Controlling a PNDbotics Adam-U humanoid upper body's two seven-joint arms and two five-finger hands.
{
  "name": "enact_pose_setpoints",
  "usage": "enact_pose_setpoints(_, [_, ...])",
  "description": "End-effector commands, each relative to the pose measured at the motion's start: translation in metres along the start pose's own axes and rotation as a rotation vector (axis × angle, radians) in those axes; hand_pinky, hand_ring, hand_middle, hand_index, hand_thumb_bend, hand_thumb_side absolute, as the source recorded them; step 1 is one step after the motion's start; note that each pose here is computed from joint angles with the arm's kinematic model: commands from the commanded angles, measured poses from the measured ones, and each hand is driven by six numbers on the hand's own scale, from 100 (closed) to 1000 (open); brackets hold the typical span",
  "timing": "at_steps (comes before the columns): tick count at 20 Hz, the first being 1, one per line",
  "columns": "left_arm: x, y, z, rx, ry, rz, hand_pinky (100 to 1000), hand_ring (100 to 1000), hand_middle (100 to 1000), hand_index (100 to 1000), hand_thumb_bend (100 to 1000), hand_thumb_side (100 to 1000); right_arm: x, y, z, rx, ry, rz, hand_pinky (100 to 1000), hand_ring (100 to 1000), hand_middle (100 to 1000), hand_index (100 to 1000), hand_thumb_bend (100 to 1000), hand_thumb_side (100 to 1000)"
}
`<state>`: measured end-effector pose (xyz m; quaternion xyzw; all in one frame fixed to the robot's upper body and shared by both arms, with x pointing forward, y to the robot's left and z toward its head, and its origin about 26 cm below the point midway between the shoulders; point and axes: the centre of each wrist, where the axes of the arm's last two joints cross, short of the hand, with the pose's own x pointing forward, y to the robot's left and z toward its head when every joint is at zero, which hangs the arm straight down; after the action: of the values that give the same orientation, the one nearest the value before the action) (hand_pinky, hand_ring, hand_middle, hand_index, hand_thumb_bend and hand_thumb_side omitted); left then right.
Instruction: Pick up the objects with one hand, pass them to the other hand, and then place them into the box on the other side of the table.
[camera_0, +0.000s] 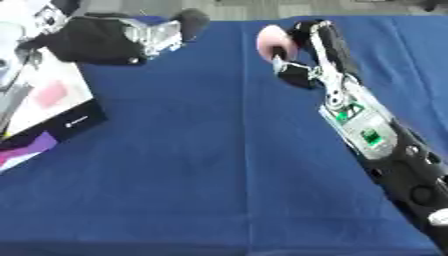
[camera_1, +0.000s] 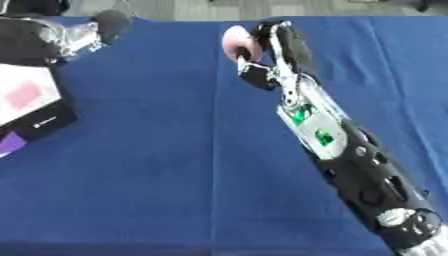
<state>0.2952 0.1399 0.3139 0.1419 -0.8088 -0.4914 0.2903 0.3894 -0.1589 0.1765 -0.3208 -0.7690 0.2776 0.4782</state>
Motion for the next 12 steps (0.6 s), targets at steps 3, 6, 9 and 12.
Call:
enact_pose_setpoints(3, [0.022,-0.003,-0.011,-0.04,-0.055,-0.009,709,660,683,770,447,536,0.01,0.0,-0.007,-0.017,-0.042,-0.033,655,594,466,480,100,161])
enact_pose_setpoints(6, [0.032,-0.009,-0.017,-0.077,-0.069,-0.008,710,663,685,772,444,538,0.014,0.004,-0.007,-0.013,-0.058,-0.056,653,594,466,479,100,179])
enact_pose_setpoints(9, [0.039,-0.013,-0.021,-0.113,-0.07,-0.02,712,666,687,772,433,533,0.018,0.007,-0.007,-0.008,-0.072,-0.075,652,595,466,479,100,187])
enact_pose_setpoints(12, [0.041,-0.017,-0.026,-0.154,-0.049,-0.056,721,682,700,780,418,523,0.022,0.009,-0.007,-0.001,-0.085,-0.088,651,595,466,479,100,197])
